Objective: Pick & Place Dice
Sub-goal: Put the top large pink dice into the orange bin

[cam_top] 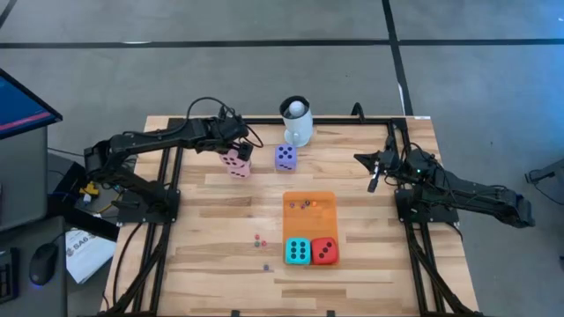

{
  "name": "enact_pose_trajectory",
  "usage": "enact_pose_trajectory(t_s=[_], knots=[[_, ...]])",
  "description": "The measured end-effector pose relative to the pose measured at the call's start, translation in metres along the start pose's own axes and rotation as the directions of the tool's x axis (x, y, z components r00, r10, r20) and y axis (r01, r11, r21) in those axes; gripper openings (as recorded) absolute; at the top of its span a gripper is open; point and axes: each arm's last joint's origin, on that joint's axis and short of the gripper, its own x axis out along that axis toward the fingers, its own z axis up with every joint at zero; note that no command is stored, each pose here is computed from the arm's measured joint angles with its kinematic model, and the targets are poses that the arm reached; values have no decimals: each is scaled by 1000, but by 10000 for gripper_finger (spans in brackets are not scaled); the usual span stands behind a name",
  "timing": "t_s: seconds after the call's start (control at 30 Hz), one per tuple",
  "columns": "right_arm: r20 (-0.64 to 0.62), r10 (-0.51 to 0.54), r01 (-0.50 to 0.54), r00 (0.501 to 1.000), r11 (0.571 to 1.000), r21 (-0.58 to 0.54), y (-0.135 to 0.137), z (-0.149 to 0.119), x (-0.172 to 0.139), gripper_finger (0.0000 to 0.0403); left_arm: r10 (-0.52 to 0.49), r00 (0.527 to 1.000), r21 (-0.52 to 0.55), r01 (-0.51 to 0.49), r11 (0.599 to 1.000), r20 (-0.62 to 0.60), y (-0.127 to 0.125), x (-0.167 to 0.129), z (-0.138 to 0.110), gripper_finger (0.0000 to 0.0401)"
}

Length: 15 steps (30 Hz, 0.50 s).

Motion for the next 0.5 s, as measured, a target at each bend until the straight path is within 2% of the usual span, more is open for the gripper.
enact_pose_trajectory(t_s=[0.3,0.5], knots=[[0,0,0,1000,1000,0,0,0,0,0,-26,1000,-11,27,1000,15,1,-4,0,400],[0,0,0,1000,1000,0,0,0,0,0,-135,988,-22,137,990,68,8,-28,1,400]])
